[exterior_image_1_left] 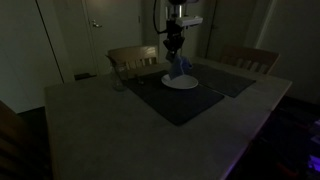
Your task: Use the blue towel to wipe the white plate
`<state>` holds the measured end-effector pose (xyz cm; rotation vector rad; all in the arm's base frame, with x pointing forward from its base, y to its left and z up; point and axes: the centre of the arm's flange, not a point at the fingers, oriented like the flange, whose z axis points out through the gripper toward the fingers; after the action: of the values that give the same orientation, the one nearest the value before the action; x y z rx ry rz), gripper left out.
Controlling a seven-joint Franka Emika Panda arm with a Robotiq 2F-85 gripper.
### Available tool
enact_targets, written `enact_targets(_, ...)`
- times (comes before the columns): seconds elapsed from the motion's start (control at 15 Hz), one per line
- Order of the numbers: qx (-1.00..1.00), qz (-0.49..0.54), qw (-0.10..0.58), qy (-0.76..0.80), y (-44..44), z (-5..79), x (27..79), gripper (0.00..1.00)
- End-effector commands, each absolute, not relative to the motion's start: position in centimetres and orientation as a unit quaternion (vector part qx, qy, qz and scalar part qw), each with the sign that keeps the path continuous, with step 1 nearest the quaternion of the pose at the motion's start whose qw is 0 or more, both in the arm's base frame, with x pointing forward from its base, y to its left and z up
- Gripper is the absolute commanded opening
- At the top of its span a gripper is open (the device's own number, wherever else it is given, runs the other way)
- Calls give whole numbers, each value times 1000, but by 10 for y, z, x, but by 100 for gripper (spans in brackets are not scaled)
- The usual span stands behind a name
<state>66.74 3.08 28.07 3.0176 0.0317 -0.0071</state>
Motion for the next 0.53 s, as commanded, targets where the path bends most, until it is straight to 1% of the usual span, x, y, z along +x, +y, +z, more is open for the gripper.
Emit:
enact_targets(0.0, 998, -27, 53, -7, 15, 267, 654, 2)
enact_targets(0.07, 998, -29, 48, -13, 12, 262, 651, 2)
enact_targets(0.13, 998, -18, 59, -3, 19, 268, 661, 2)
enact_targets(0.2, 998, -20, 59, -4, 16, 265, 660, 7)
enact_targets(0.47, 998, -19, 58, -2, 19, 267, 661, 7)
